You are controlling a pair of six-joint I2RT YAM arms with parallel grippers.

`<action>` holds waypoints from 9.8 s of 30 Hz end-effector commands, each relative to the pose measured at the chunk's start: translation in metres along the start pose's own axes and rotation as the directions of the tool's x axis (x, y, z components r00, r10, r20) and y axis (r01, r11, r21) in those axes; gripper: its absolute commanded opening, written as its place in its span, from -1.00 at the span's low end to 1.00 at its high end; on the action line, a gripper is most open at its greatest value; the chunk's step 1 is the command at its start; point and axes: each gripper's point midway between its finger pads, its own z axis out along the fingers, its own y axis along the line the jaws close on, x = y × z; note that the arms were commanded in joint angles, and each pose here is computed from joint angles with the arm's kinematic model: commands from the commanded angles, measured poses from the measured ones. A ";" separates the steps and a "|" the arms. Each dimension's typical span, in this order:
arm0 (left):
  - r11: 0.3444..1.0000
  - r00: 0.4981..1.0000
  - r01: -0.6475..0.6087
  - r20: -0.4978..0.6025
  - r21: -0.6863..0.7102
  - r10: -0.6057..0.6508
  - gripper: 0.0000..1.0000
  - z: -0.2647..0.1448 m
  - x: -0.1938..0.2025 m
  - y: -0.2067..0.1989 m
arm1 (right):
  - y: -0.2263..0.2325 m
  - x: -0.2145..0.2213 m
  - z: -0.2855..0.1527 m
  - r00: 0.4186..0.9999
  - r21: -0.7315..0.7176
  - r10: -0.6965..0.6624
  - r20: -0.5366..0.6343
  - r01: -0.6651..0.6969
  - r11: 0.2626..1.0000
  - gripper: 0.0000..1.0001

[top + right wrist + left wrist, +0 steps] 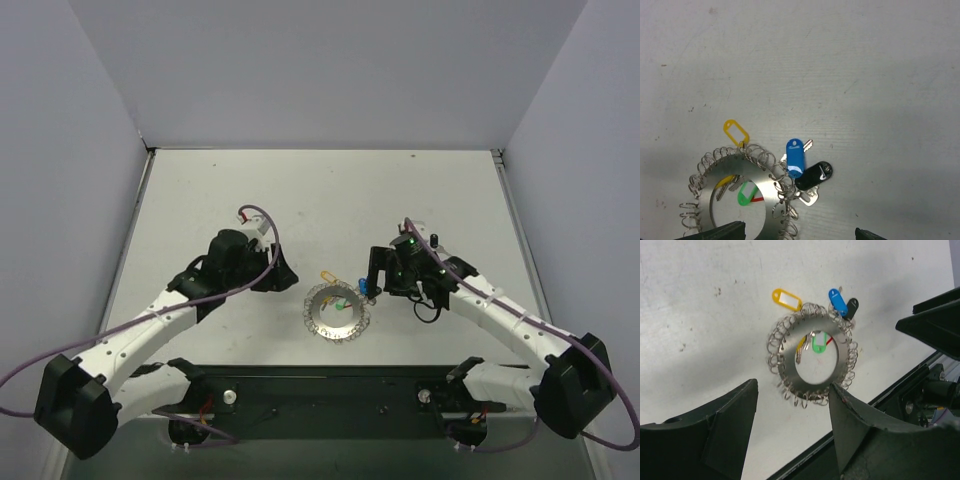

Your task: Put the keys on the keyring

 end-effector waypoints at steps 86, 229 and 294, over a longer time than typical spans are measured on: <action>0.968 0.970 0.179 -0.194 0.177 -0.144 0.21 0.062 -0.011 0.026 | 0.107 0.000 0.083 0.911 -0.165 -0.322 -0.256 0.287 0.944 -0.16; 0.259 0.817 -0.550 0.447 0.794 0.364 -1.00 -0.151 -0.069 -0.226 | 0.215 -0.068 -0.249 0.767 -0.846 -0.490 0.414 0.523 0.102 -1.00; 0.467 0.819 -0.572 0.499 0.674 0.283 -1.00 -0.111 -0.103 -0.161 | -0.159 -0.154 0.084 0.972 0.531 0.232 -0.048 -0.172 0.830 0.21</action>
